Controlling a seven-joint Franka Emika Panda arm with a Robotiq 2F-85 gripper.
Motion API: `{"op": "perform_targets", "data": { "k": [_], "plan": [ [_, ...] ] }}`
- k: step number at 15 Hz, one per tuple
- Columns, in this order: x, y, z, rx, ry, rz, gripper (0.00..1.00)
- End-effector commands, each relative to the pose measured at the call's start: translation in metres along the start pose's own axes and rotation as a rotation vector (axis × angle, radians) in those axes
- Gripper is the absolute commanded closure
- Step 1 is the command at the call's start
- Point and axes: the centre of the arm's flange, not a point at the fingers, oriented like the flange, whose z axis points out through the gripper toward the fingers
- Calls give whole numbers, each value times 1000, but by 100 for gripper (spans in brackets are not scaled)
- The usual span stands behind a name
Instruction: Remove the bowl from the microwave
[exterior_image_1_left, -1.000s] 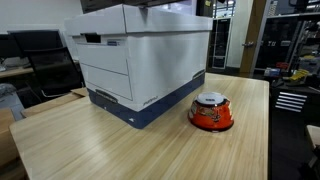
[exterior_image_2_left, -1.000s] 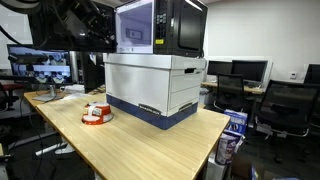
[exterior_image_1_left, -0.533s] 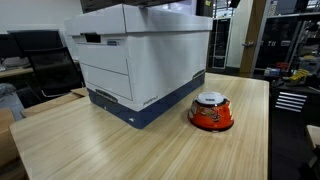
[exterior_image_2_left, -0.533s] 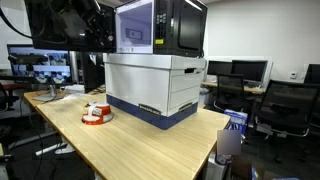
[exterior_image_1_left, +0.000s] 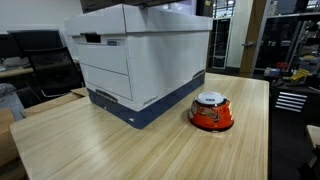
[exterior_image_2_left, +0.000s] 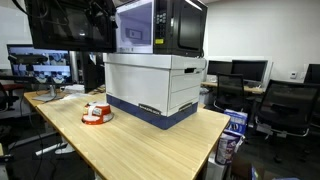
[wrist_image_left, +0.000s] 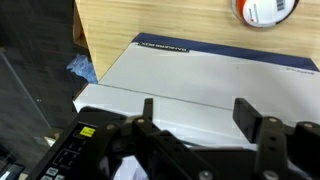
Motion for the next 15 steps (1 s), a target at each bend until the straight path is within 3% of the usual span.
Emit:
{"op": "perform_targets", "data": {
  "k": [1,15],
  "plan": [
    [9,-1,-33,70,102,66,0],
    [-2,-12,-140,250,507,66,0]
  ]
}}
